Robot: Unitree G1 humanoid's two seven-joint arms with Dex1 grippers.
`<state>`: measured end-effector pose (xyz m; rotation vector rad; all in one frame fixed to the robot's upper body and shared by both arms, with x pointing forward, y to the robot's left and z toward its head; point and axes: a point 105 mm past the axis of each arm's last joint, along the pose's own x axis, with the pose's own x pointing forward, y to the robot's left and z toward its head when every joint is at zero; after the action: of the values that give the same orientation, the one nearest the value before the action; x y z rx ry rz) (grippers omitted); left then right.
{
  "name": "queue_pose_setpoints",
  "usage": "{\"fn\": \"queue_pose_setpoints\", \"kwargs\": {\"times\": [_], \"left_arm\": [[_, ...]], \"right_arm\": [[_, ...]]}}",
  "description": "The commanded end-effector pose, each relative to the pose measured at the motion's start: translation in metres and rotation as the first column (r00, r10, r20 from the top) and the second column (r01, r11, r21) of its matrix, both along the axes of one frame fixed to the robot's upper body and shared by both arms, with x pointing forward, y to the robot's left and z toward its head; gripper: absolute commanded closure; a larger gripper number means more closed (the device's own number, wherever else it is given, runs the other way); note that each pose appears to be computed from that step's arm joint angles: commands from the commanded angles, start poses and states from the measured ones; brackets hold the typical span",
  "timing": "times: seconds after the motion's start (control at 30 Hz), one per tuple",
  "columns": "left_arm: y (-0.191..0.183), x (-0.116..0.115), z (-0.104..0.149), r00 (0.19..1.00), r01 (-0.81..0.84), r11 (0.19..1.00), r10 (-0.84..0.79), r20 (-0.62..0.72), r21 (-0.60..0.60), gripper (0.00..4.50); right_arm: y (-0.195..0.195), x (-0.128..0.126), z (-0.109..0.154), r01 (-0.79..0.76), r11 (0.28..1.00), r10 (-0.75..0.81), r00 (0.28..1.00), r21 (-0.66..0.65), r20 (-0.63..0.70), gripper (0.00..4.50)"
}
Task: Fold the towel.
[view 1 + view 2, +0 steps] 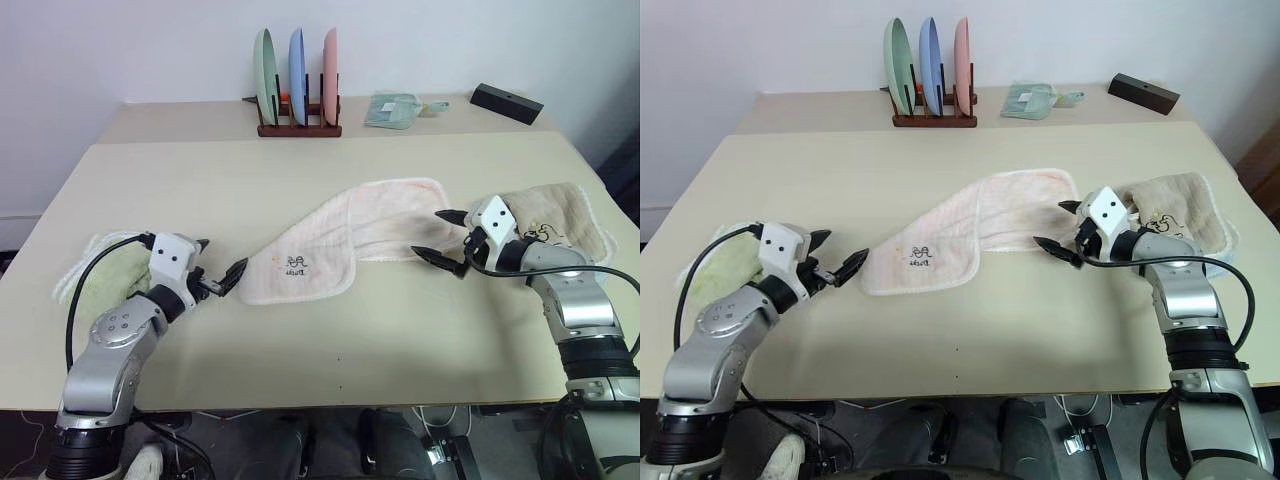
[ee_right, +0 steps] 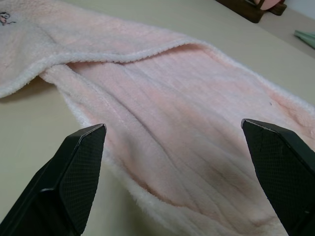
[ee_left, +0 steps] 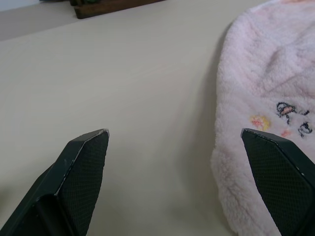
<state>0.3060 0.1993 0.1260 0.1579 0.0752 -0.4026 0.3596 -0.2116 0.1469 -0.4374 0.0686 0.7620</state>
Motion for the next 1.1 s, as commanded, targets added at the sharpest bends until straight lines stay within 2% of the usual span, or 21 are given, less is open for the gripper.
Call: {"fn": "queue_pose_setpoints", "kwargs": {"times": [0.03, 0.43, 0.6, 0.73, 0.83, 0.9, 1.03, 1.1], "left_arm": [[-0.003, 0.001, 0.011, 0.998, 0.005, 1.000, -0.006, 0.055, 0.012, 0.11], [-0.005, -0.001, 0.013, 0.998, 0.025, 1.000, -0.026, 0.056, 0.019, 0.11], [-0.028, 0.002, 0.014, 0.989, 0.136, 0.989, -0.139, 0.053, 0.055, 0.11], [-0.025, 0.003, 0.013, 0.986, 0.158, 0.985, -0.161, 0.041, 0.063, 0.11], [-0.106, 0.007, 0.023, 0.911, 0.412, 0.909, -0.413, 0.014, 0.060, 0.11], [-0.118, 0.007, 0.024, 0.888, 0.458, 0.885, -0.459, -0.004, 0.084, 0.11], [-0.183, -0.002, 0.005, 0.772, 0.634, 0.763, -0.618, -0.149, 0.122, 0.11], [-0.191, 0.000, -0.002, 0.764, 0.637, 0.764, -0.610, -0.207, 0.100, 0.11]], "right_arm": [[0.005, 0.008, 0.018, -0.015, 1.000, 0.015, 0.998, -0.001, 0.065, 0.00], [0.009, 0.006, 0.009, -0.002, 1.000, 0.002, 0.998, -0.010, 0.065, 0.00], [0.007, 0.004, 0.003, 0.020, 1.000, -0.021, 0.999, 0.012, 0.024, 0.00], [0.014, 0.003, 0.002, 0.021, 1.000, -0.021, 1.000, 0.020, 0.019, 0.00], [0.002, -0.009, -0.003, 0.047, 0.999, -0.047, 0.998, -0.008, 0.036, 0.00], [0.005, -0.012, -0.003, 0.045, 0.999, -0.044, 0.998, -0.009, 0.041, 0.00], [0.004, -0.013, -0.006, 0.072, 0.997, -0.073, 0.996, 0.018, 0.047, 0.00], [0.008, -0.012, -0.004, 0.073, 0.997, -0.074, 0.996, 0.022, 0.059, 0.00]]}}
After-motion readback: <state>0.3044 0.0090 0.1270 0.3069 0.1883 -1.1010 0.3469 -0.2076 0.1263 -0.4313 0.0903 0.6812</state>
